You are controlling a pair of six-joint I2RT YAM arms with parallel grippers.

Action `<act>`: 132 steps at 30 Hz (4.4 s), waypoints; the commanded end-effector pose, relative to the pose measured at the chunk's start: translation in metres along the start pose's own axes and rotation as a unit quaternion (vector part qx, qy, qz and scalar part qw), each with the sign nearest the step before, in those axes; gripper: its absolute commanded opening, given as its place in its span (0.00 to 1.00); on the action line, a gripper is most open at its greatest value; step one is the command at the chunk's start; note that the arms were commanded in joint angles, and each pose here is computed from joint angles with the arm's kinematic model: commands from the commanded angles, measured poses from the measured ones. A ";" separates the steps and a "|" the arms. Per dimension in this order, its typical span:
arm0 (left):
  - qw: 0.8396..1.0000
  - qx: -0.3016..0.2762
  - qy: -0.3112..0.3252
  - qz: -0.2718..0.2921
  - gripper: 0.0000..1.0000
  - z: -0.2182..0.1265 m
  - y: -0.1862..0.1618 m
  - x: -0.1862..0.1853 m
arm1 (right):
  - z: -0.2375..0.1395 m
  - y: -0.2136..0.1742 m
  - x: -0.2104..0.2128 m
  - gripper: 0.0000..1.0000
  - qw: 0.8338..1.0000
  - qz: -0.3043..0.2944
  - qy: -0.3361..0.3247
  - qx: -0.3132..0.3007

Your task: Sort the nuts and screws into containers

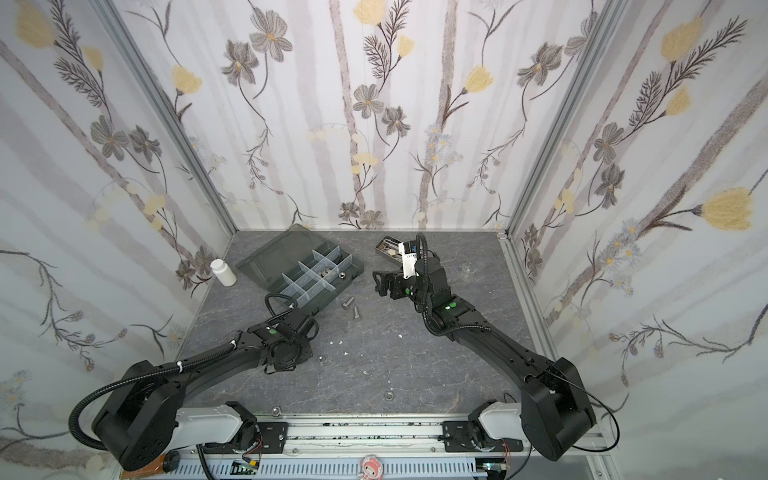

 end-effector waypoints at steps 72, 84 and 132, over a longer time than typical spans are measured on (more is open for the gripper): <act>0.991 -0.092 -0.062 0.078 0.64 0.002 0.245 -0.118 | -0.004 -0.061 -0.030 0.99 0.989 0.024 -0.068 0.126; 0.983 -0.137 -0.100 0.069 0.72 -0.050 0.204 -0.089 | -0.015 -0.098 -0.018 0.91 0.964 -0.036 -0.164 0.206; 0.982 -0.144 -0.116 0.037 0.85 -0.037 0.130 -0.031 | -0.081 -0.259 -0.004 0.48 0.881 -0.101 -0.194 0.420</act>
Point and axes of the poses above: each gripper's point midway between its finger pads, its own z axis out along the fingers, its own x axis along the line the jaws close on, y = z × x, the point moved 8 cm from there along -z, back along the fingers, and after that the axes turned 14 degrees about z, right-handed, at the moved point
